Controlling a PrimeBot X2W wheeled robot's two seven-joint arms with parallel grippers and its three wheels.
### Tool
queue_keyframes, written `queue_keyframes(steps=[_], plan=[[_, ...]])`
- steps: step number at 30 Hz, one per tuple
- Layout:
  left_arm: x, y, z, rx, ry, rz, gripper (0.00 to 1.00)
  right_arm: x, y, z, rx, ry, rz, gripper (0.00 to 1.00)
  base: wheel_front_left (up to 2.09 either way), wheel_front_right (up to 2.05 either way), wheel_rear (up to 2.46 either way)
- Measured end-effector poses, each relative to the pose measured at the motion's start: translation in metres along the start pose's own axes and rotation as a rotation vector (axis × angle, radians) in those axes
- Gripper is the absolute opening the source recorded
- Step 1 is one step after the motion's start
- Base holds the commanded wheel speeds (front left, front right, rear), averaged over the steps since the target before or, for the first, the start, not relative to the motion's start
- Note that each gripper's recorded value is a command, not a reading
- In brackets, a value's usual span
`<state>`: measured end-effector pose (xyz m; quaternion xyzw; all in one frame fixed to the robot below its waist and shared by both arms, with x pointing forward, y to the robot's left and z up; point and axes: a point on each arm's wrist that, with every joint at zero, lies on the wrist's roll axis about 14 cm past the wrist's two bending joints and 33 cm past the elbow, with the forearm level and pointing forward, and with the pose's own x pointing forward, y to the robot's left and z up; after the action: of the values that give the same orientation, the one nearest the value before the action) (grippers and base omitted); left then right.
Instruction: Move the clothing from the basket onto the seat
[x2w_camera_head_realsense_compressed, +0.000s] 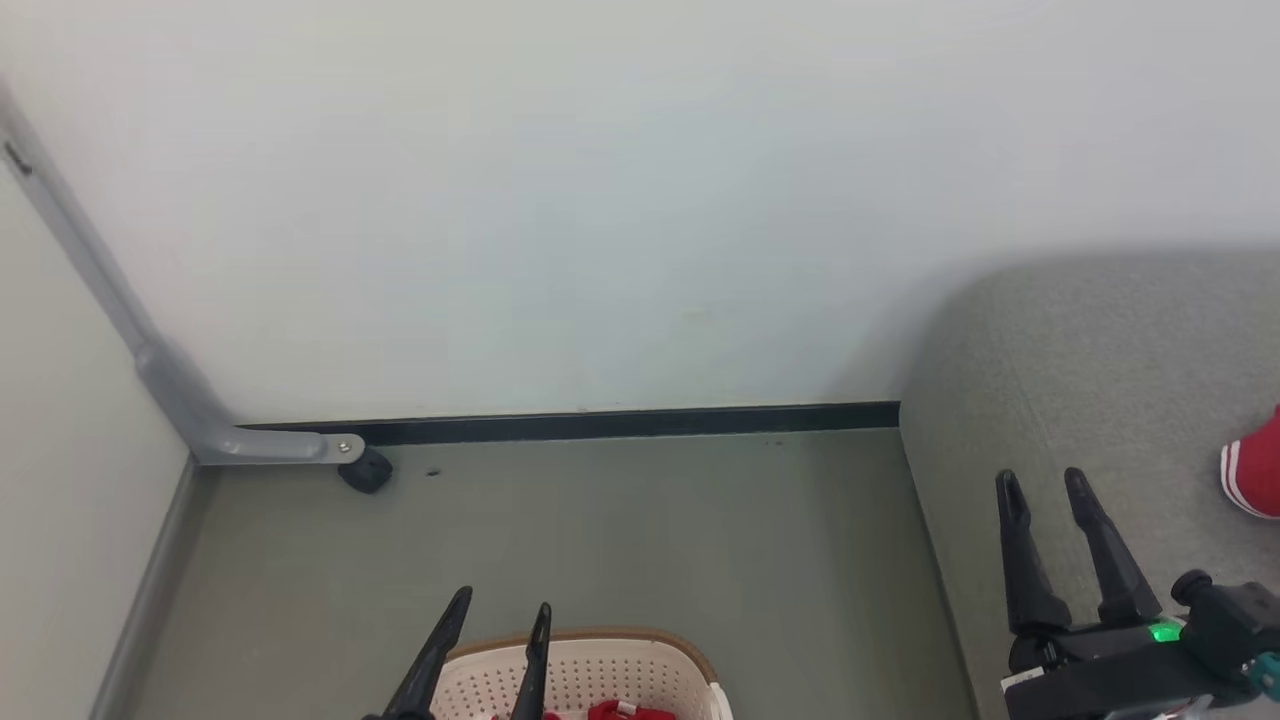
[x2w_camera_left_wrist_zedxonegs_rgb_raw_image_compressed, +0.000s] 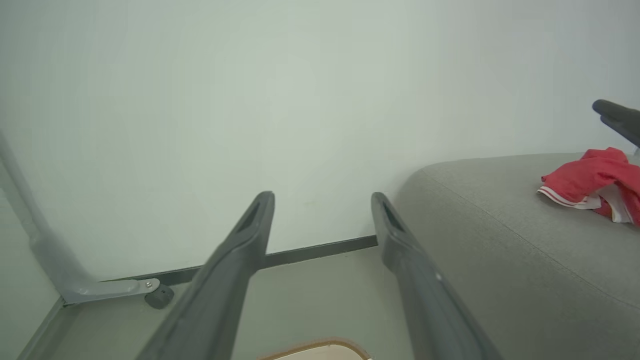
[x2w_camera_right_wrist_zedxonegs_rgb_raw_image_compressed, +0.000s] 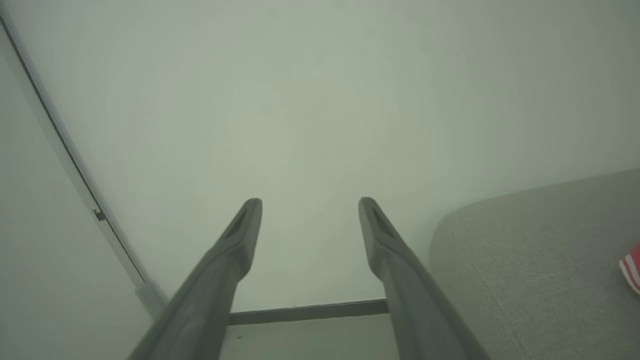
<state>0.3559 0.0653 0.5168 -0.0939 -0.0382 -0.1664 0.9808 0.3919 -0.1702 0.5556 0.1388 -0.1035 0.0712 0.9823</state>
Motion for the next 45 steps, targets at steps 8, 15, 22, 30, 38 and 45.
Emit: queue_keyframes(steps=[8,15,22,30,38,45], plan=[[-0.03,0.036,0.004,0.022,-0.006,0.161,1.0,-0.007,0.028,-0.013,0.018,0.037,0.073,1.0,0.0,0.0,0.0],[-0.046,0.055,0.005,0.029,-0.011,0.235,1.0,-0.017,0.057,-0.034,-0.007,0.101,0.161,1.0,0.0,0.0,0.0],[-0.053,0.064,-0.005,0.032,0.023,0.273,1.0,-0.03,0.054,-0.057,-0.023,0.178,0.155,1.0,0.0,0.0,0.0],[-0.055,0.067,-0.015,0.03,0.054,0.286,1.0,-0.037,0.049,-0.068,-0.047,0.216,0.144,1.0,0.0,0.0,0.0],[-0.054,0.069,-0.018,0.022,0.062,0.296,1.0,-0.039,0.043,-0.069,-0.045,0.219,0.122,1.0,0.0,0.0,0.0],[-0.051,0.063,-0.023,0.015,0.076,0.273,1.0,-0.04,0.037,-0.07,-0.045,0.222,0.103,1.0,0.0,0.0,0.0]])
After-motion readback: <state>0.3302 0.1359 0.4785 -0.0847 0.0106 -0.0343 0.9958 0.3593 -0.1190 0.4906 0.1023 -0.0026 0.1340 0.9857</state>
